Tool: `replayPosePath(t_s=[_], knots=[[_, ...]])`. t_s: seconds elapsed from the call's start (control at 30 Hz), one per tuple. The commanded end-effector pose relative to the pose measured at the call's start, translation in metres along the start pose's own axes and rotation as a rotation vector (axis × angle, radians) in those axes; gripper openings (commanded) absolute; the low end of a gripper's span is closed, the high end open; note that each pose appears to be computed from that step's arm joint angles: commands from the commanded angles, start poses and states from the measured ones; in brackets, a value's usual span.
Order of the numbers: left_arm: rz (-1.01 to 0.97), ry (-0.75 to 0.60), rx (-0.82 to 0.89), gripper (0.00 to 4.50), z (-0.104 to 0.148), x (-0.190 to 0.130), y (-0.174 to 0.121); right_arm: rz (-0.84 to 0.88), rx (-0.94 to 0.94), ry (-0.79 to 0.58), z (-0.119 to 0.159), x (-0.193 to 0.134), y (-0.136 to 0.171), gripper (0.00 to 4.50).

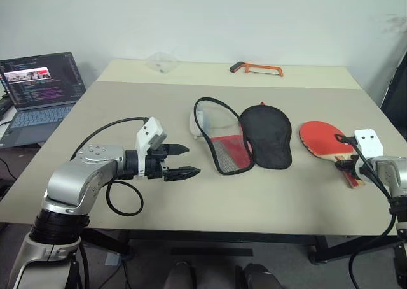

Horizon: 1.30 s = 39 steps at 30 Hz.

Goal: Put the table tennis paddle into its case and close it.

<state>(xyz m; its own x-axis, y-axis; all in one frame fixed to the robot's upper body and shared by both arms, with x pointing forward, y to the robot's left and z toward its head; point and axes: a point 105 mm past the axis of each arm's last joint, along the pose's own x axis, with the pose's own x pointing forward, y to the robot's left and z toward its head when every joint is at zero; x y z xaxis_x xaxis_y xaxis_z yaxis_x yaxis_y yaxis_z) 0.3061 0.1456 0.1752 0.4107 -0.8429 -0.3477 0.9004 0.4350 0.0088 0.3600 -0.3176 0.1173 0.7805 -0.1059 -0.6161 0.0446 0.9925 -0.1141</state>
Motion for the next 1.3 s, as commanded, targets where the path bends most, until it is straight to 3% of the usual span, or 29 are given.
replayPosePath(t_s=[0.03,0.17,0.33,0.53,0.8,1.3], knots=[[0.023,-0.039,0.055,4.50,0.014,-0.007,0.001,-0.063,0.038,-0.171,0.048,-0.024,-0.003,1.09],[0.026,-0.035,0.055,4.50,0.012,-0.006,0.002,-0.050,0.059,-0.256,0.076,-0.036,0.023,1.09],[0.020,-0.033,0.056,4.50,0.010,-0.003,-0.001,0.069,0.102,-0.352,0.114,-0.049,0.094,1.09],[0.023,-0.034,0.056,4.50,0.009,0.000,-0.003,0.145,0.209,-0.342,0.120,-0.048,0.154,1.09],[0.027,-0.027,0.044,4.50,0.003,-0.001,-0.007,0.089,0.251,-0.249,0.091,-0.033,0.168,1.09],[0.028,-0.022,0.045,4.50,0.000,0.002,-0.008,0.107,0.176,-0.180,0.077,-0.011,0.186,1.09]])
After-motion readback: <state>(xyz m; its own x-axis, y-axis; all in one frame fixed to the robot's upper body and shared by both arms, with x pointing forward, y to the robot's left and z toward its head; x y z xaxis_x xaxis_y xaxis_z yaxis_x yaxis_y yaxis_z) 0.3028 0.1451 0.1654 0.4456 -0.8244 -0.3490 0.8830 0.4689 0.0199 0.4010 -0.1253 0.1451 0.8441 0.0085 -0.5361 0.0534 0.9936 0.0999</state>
